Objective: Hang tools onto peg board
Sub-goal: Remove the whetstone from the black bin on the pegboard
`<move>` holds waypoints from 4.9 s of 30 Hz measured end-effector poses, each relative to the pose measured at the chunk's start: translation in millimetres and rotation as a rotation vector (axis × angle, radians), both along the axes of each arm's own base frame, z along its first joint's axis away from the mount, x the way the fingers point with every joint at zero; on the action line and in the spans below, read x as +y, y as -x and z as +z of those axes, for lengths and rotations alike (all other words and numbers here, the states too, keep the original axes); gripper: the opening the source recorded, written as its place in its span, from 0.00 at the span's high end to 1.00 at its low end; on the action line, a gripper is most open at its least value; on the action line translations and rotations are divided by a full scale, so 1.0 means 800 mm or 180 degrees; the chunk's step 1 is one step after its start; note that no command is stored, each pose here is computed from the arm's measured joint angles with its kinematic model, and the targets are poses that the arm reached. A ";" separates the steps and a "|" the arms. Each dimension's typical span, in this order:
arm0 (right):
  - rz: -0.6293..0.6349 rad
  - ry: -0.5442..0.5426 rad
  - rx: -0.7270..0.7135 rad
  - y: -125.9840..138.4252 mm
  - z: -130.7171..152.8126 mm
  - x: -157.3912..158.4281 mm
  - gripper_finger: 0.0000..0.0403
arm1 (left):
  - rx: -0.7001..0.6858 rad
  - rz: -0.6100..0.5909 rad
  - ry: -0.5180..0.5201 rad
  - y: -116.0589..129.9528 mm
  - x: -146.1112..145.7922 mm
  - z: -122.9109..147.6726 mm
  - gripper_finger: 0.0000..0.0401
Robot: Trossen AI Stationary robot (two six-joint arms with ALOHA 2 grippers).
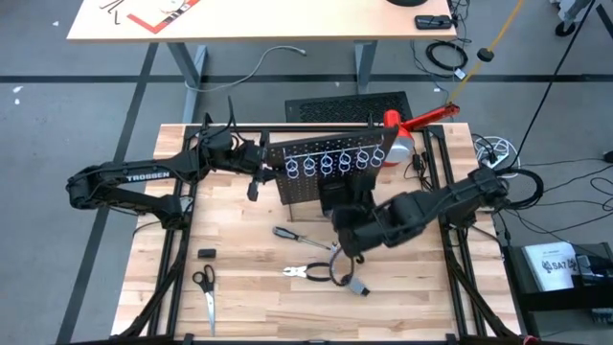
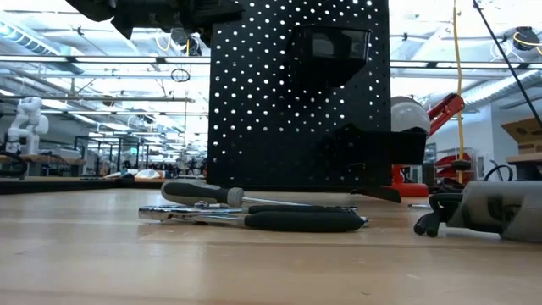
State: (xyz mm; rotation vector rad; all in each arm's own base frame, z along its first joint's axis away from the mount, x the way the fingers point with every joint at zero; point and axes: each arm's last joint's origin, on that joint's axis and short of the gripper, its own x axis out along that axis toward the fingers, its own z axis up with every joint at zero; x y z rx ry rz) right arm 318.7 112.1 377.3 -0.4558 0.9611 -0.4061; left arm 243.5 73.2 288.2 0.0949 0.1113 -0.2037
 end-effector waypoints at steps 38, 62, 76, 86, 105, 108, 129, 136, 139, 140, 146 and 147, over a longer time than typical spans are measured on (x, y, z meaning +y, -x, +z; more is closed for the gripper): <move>-0.0864 -0.0575 -0.0518 0.023 -0.024 0.032 0.55 | 0.0051 0.0242 -0.0099 -0.001 0.000 -0.002 0.84; -0.1178 -0.0195 -0.0658 -0.023 -0.069 -0.035 0.53 | 0.0047 0.0211 -0.0159 -0.001 0.001 -0.002 0.84; -0.0872 -0.0308 0.0025 -0.047 -0.086 -0.085 0.55 | 0.0033 0.0092 -0.0186 -0.001 -0.001 -0.002 0.84; -0.0706 -0.0461 0.0273 -0.056 -0.093 -0.109 0.55 | 0.0056 0.0089 -0.0155 0.000 0.000 -0.003 0.84; -0.0188 -0.0166 0.0564 -0.054 -0.091 -0.102 0.63 | 0.0040 0.0026 -0.0208 0.000 -0.001 -0.003 0.84; -0.0195 -0.0133 0.0568 -0.054 -0.090 -0.104 0.63 | 0.0036 0.0026 -0.0220 0.000 -0.001 -0.003 0.84; 0.0095 -0.0447 0.0628 -0.053 -0.087 -0.098 0.63 | 0.0041 0.0044 -0.0219 -0.001 -0.001 -0.003 0.84; 0.0164 0.0054 0.0647 -0.050 -0.084 -0.084 0.63 | 0.0011 -0.0016 -0.0267 -0.001 -0.002 -0.002 0.84; 0.0199 0.0135 0.0664 -0.051 -0.085 -0.084 0.63 | 0.0008 -0.0030 -0.0276 -0.001 -0.002 -0.002 0.84; 0.0177 0.0148 0.0655 -0.053 -0.086 -0.086 0.63 | 0.0009 -0.0026 -0.0271 -0.001 -0.002 -0.002 0.84; 0.0132 -0.0006 0.0672 -0.058 -0.089 -0.104 0.63 | 0.0031 0.0047 -0.0225 -0.001 -0.001 -0.002 0.84; 0.0148 -0.0072 0.0653 -0.059 -0.088 -0.106 0.63 | 0.0033 0.0051 -0.0225 -0.001 -0.001 -0.003 0.84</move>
